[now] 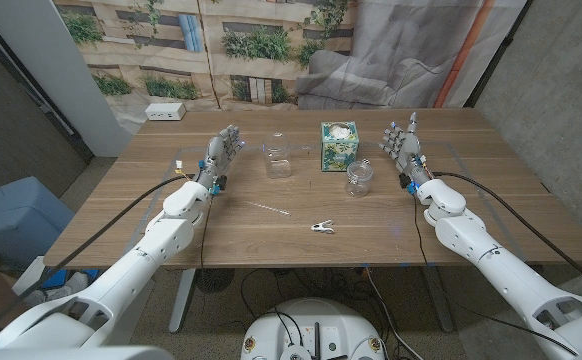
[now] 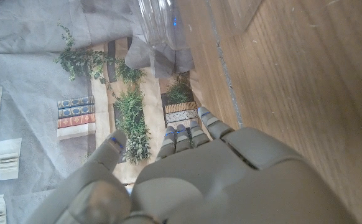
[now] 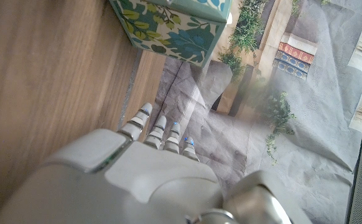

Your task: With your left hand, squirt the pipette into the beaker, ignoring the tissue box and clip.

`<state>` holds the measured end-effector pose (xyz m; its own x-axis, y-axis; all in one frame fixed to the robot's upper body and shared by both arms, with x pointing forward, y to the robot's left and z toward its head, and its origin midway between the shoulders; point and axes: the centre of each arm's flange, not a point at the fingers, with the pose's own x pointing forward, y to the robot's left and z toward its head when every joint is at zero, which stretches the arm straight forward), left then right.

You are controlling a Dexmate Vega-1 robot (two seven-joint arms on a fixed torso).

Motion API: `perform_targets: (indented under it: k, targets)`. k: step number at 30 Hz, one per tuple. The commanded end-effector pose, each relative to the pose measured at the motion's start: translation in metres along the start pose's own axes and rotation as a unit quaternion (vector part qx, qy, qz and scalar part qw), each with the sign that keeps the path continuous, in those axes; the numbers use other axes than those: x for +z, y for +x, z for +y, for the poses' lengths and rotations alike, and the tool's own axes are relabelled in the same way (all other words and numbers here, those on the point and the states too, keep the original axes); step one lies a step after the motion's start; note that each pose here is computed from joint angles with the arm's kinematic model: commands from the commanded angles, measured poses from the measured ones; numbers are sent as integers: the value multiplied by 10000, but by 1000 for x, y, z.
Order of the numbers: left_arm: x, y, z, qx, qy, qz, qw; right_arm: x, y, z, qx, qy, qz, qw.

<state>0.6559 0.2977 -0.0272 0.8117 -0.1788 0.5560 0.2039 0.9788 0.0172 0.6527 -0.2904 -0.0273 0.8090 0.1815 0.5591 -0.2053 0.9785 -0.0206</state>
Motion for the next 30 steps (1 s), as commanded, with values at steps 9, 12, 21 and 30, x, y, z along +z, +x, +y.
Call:
perform_targets:
  k: [9, 12, 21, 30]
  targets:
    - [13, -7, 13, -60, 211, -95, 9997, 0, 0, 0, -2, 0, 0, 10000]
    - [16, -11, 15, -56, 289, -105, 9995, 0, 0, 0, -2, 0, 0, 10000]
    - [29, -22, 20, -154, 598, -182, 9979, 0, 0, 0, -2, 0, 0, 10000]
    - [48, -43, 30, -103, 912, -271, 9954, 0, 0, 0, -2, 0, 0, 10000]
